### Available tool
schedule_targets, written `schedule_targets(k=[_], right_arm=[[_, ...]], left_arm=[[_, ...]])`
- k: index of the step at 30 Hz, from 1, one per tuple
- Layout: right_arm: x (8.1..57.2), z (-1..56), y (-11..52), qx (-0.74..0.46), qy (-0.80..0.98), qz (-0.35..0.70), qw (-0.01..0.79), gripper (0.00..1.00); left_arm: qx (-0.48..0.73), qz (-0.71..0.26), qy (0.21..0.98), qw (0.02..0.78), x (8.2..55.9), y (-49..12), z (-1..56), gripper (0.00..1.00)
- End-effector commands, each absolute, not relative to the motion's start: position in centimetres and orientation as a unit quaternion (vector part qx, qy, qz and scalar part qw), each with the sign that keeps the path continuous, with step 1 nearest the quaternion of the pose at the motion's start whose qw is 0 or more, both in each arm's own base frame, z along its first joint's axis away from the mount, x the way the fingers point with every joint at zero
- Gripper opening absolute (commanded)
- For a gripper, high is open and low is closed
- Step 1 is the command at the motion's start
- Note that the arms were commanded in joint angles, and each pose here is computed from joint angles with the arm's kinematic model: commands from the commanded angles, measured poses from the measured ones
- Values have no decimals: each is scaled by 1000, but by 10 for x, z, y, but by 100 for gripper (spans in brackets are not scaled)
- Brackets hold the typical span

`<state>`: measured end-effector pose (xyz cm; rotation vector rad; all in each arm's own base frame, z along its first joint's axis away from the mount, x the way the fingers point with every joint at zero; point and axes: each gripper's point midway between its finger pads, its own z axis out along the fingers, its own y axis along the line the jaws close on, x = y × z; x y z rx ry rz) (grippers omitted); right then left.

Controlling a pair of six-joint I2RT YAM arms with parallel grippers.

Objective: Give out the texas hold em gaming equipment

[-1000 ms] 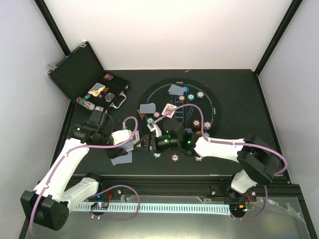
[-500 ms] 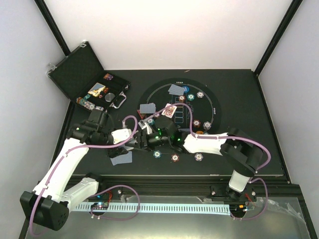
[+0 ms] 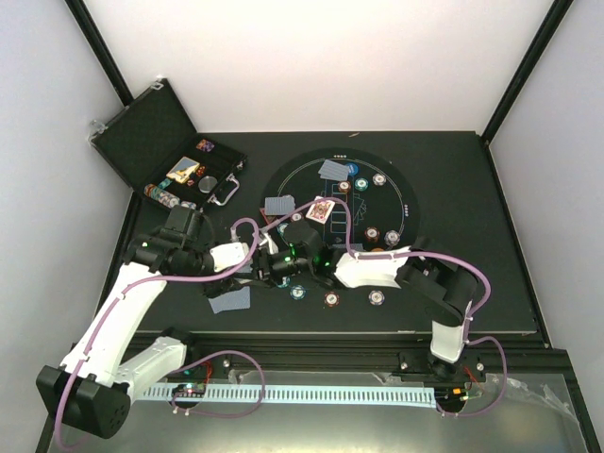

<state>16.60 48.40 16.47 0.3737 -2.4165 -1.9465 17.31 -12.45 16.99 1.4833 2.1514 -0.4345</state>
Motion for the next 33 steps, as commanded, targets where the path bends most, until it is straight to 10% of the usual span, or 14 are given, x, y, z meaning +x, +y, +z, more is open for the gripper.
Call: schedule_targets(k=[1,15,33], right_arm=[[177,155,479,92,-783,-615,6,54],[200,147,440,55,-805,-591,-26,44],[202,175,415,86,-820,-560,-82,4]], left_arm=[[554,-167,767,278,173,-131,193,2],[553,-164,771,271,173,-130,191,2],[553,-152,777,259,175,-125,185,1]])
